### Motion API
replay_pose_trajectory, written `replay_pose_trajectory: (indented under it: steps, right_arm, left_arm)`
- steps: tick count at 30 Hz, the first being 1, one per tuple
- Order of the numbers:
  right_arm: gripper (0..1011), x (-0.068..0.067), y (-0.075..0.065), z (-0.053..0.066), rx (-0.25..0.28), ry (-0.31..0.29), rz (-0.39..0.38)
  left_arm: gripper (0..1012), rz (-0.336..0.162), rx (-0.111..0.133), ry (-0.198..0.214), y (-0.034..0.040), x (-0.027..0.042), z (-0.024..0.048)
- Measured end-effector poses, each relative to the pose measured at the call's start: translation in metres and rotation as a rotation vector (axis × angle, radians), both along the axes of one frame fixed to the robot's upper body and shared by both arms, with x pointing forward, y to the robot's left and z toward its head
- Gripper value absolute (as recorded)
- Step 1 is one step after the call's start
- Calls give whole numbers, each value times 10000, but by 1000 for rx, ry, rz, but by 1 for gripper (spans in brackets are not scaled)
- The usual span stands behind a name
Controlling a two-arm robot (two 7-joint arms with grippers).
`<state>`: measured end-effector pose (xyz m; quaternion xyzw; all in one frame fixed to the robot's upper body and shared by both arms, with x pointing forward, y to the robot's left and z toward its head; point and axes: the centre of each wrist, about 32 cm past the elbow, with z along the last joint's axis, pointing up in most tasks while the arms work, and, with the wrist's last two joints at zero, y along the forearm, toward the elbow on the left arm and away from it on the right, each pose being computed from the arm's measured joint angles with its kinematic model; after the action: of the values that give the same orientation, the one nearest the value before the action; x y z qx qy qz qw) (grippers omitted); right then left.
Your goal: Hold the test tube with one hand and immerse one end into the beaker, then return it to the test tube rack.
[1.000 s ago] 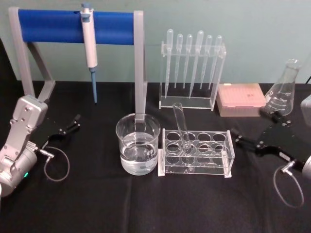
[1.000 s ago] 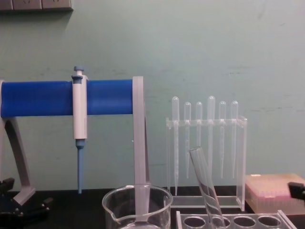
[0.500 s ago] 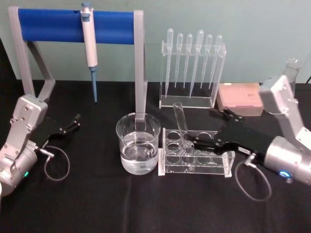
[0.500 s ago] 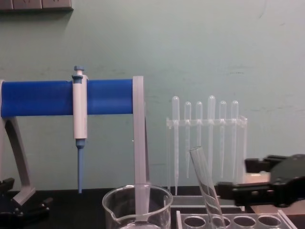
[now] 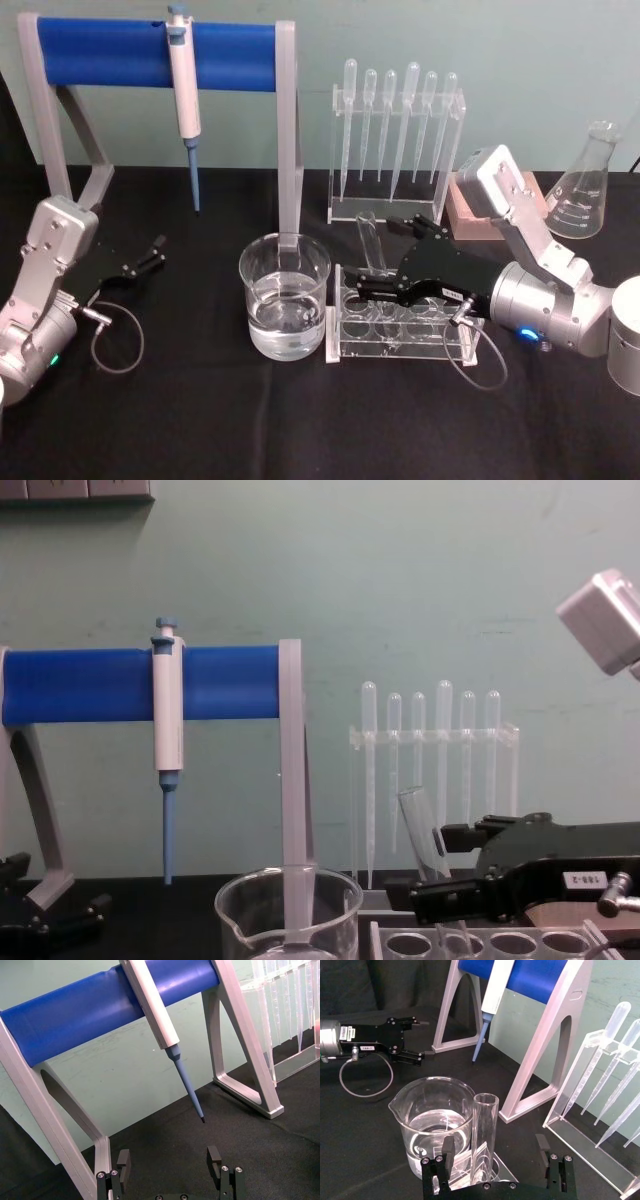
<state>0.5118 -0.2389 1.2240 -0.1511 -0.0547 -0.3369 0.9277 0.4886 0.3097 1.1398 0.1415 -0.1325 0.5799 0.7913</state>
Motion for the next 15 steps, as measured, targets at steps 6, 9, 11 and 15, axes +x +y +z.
replay_pose_trajectory:
  steps: [6,9,11,15]
  right_arm:
    - [918,41,45,-12,-3,10,1]
    - [840,45,62,-8,-6,13,0]
    - [786,46,70,0,-6,14,-1]
    - [681,53,75,16,-2,12,-4]
  left_arm:
    - [1000,0,0,0,0,0,0]
    - [1000,0,0,0,0,0,0]
    - [1000,0,0,0,0,0,0]
    - [1000,0,0,0,0,0,0]
